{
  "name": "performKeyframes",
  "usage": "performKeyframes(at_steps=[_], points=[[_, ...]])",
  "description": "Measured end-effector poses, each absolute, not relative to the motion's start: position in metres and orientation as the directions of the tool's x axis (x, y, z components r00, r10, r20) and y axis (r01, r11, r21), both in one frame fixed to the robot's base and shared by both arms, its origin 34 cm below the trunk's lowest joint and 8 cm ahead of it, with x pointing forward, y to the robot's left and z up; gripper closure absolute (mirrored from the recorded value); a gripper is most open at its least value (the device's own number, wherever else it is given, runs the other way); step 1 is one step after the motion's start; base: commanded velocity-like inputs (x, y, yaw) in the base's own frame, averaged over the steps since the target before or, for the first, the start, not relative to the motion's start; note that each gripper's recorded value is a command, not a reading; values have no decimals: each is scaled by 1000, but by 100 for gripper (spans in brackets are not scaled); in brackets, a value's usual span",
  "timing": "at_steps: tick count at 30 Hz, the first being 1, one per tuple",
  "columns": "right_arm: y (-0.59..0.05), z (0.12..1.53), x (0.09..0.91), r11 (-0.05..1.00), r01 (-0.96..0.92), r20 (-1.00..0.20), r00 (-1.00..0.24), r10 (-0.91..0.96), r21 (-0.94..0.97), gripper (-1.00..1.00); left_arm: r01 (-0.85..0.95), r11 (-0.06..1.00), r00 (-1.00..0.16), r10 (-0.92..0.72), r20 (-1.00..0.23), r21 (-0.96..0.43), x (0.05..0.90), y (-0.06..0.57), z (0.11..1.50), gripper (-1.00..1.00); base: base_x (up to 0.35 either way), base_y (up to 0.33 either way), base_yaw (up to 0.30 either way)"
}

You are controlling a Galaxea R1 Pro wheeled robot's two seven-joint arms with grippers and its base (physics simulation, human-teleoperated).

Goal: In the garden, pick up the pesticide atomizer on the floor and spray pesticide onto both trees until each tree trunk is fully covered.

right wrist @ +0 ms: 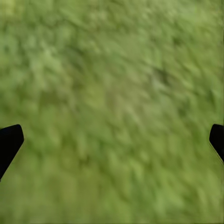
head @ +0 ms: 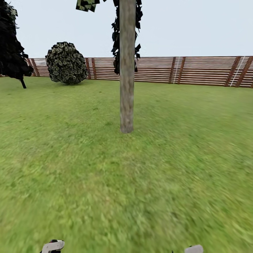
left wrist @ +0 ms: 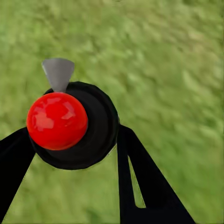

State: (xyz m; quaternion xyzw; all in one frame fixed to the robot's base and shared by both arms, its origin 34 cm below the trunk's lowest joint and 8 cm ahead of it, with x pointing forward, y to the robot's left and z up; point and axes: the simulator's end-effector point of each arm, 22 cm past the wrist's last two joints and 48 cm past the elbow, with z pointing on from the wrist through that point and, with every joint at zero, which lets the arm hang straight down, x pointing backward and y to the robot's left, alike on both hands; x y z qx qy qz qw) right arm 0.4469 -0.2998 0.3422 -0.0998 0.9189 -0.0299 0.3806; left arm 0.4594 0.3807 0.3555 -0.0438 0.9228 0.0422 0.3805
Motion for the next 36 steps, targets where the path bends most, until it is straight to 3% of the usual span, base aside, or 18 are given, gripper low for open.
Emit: performKeyframes(at_steps=[36], points=[[-300,342,447,978,-162,-693,-690,-207,-131,-100,-113,993,-707,-49,-706,44,459,380,355,100,340,0,0]])
